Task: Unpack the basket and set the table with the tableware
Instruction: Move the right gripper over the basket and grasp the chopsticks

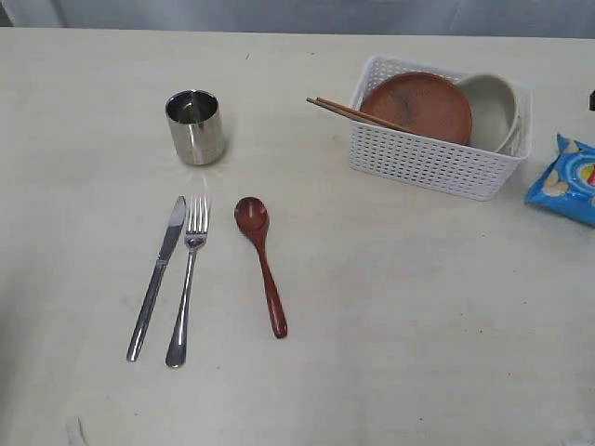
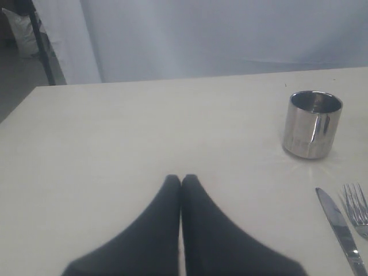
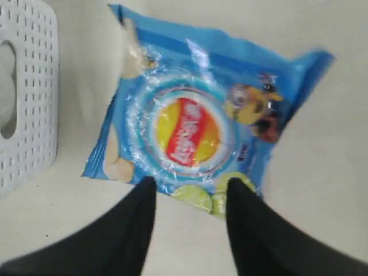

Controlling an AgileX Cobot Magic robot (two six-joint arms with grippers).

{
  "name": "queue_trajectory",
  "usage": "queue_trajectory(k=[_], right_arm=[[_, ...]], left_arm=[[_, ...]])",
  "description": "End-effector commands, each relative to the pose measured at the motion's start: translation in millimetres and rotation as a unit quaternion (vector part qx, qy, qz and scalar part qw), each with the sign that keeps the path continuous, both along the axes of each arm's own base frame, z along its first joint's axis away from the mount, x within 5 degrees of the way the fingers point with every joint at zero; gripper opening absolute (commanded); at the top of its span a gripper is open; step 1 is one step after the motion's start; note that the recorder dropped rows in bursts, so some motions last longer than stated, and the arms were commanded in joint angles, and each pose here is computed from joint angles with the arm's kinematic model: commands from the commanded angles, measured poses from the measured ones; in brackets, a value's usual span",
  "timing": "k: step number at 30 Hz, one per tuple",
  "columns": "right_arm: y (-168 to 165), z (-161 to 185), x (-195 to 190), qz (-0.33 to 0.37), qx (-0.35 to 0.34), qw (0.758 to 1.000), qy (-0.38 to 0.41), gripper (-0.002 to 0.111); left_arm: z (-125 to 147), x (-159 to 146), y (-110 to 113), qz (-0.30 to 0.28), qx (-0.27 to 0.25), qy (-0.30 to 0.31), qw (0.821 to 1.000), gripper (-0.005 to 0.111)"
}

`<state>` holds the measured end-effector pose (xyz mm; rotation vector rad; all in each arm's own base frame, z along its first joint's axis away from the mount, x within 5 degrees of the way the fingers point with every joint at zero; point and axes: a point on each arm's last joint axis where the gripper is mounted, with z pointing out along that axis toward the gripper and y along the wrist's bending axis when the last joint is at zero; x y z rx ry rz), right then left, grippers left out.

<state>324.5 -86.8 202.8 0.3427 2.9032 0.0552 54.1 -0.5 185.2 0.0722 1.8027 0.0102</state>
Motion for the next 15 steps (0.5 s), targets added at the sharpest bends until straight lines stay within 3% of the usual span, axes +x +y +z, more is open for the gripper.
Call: queue_trajectory(k=[1,4,7,9,12,15], right_arm=[[-3.3,15.1,8.1,-0.012,0.004,1.0,-0.015,0.058],[8.7,40.2,21.0,0.016,0.071,0.996,-0.05,0.059],[63.9,64.3,37.5,0.174,0.172,0.961,-0.131,0.055],[94.5,65.9,40.3,0.229,0.167,0.949,-0.138,0.052],[176.6,60.3,36.6,0.387,0.112,0.903,-0.149,0.052],[217.1,56.6,31.7,0.452,0.055,0.875,-0.167,0.06]], left_arm=[[-1.0,-0.1,-0.2,0.0,-0.006,0.0,1.0,0.0],[-1.0,-0.1,-0.2,0.0,-0.006,0.0,1.0,0.0],[-1.0,-0.1,-0.2,0.0,-0.006,0.0,1.0,0.0],[-1.0,-0.1,-0.2,0.0,-0.006,0.0,1.0,0.0],[-1.0,-0.1,-0.2,0.0,-0.006,0.0,1.0,0.0],[-1.0,-0.1,-0.2,0.0,-0.006,0.0,1.0,0.0]])
